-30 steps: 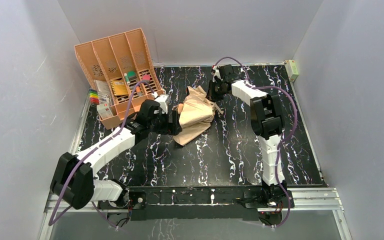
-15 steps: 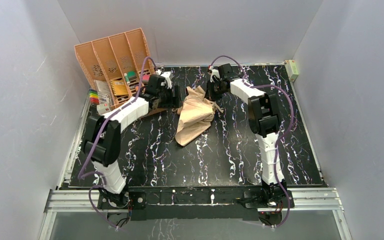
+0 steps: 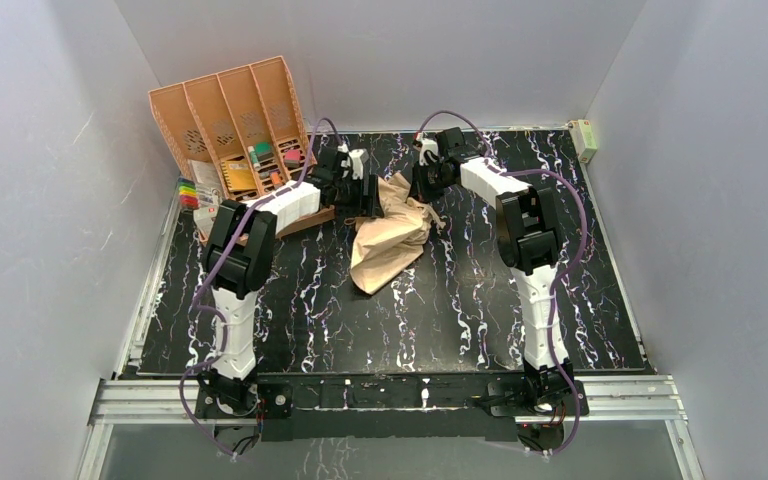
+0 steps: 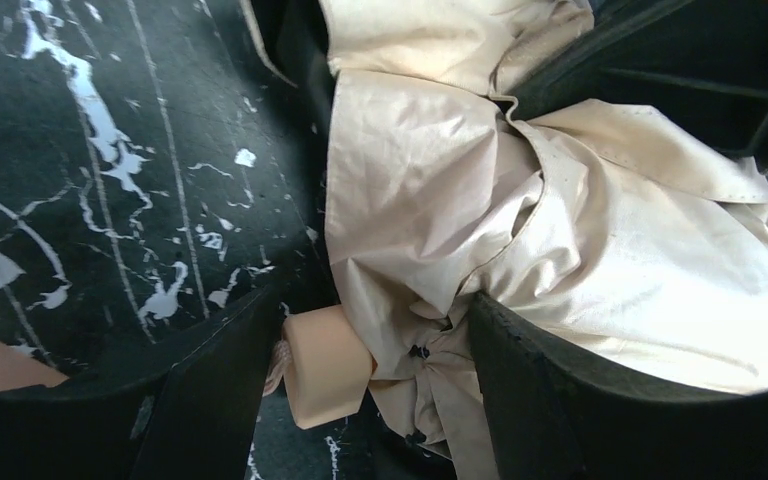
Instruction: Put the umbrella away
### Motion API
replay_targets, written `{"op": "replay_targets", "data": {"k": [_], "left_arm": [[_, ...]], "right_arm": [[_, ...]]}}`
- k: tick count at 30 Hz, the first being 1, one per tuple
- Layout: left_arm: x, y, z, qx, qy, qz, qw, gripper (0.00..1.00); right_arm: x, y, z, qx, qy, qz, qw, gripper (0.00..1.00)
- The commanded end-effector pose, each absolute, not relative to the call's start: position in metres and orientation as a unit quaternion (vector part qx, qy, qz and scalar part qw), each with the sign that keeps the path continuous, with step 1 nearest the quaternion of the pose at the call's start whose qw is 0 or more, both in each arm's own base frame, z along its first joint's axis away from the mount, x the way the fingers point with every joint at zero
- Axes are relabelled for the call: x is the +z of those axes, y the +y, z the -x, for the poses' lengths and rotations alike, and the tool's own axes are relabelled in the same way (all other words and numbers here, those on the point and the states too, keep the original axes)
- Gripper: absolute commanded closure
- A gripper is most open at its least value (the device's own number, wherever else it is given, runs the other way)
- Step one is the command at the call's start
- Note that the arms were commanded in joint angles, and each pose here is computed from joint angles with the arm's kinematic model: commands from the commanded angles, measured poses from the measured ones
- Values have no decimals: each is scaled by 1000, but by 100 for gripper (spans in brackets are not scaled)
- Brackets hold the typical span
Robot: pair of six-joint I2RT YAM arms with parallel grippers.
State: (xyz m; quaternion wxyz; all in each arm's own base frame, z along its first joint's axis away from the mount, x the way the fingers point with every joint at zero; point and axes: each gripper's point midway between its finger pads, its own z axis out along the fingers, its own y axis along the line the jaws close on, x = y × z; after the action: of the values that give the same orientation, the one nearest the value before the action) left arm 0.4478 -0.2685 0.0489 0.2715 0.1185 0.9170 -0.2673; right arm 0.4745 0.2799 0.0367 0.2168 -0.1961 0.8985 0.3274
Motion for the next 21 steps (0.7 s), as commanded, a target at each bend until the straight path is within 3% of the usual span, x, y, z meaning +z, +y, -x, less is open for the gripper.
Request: {"op": "replay_targets", "data": {"k": [1, 12, 21], "left_arm": [[62, -297, -418, -307, 905, -161, 248, 32], [71, -302, -364, -319, 902, -154, 249, 33], [174, -270, -347, -309, 875, -111, 355, 19]], "right_arm": [[38, 273, -456, 315, 903, 221, 192, 100], [35, 245, -404, 284, 920, 229, 142, 100], [-1, 204, -391, 184, 967, 128, 121, 100]]}}
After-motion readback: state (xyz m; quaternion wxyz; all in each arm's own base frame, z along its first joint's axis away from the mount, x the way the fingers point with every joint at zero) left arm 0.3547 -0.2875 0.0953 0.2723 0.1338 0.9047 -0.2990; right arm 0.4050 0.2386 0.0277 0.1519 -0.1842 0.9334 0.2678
